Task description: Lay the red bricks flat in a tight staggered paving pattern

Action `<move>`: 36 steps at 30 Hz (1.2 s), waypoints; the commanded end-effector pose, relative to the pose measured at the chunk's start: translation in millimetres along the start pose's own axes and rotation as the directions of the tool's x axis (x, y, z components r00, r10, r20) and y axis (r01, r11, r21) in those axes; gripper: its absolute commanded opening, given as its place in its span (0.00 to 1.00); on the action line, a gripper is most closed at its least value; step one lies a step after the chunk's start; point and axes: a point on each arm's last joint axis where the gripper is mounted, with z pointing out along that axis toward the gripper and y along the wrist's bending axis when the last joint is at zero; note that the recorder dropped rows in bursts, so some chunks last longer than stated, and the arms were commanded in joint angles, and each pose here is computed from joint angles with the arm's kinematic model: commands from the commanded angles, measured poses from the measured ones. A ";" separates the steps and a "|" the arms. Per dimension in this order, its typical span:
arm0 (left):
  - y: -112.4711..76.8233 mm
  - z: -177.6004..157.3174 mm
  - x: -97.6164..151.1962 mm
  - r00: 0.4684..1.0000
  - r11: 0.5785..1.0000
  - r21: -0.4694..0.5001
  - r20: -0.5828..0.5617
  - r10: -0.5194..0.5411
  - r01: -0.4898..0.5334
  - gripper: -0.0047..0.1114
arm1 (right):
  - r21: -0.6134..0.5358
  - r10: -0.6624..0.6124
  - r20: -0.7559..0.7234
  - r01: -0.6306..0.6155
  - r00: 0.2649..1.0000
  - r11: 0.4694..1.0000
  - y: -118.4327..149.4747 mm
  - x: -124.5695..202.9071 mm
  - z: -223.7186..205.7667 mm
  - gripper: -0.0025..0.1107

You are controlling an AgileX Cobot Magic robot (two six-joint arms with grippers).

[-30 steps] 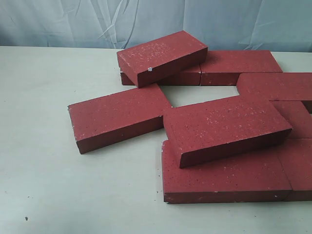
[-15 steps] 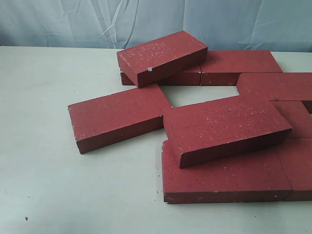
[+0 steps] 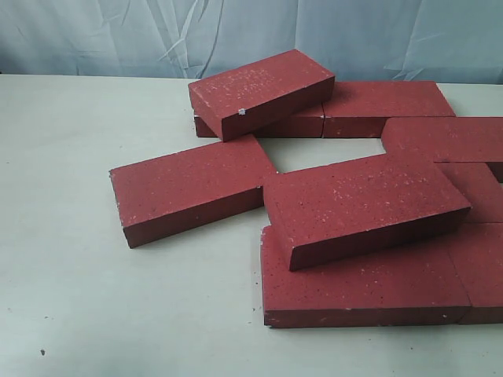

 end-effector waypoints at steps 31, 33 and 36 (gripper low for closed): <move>0.1 0.0 0.6 1.000 1.000 -0.002 0.011 -0.002 0.002 0.04 | -0.440 -0.374 -0.394 0.185 0.840 0.879 159.8 -31.0 209.1 0.02; 0.1 0.0 0.6 1.000 1.000 -0.002 0.011 -0.002 0.002 0.04 | -0.447 -0.381 -0.401 0.185 0.833 0.875 166.5 -28.8 219.1 0.02; 0.1 0.0 0.6 1.000 1.000 -0.002 0.011 -0.002 0.002 0.04 | -0.446 -0.385 -0.422 0.182 0.821 0.876 170.7 -25.5 236.0 0.02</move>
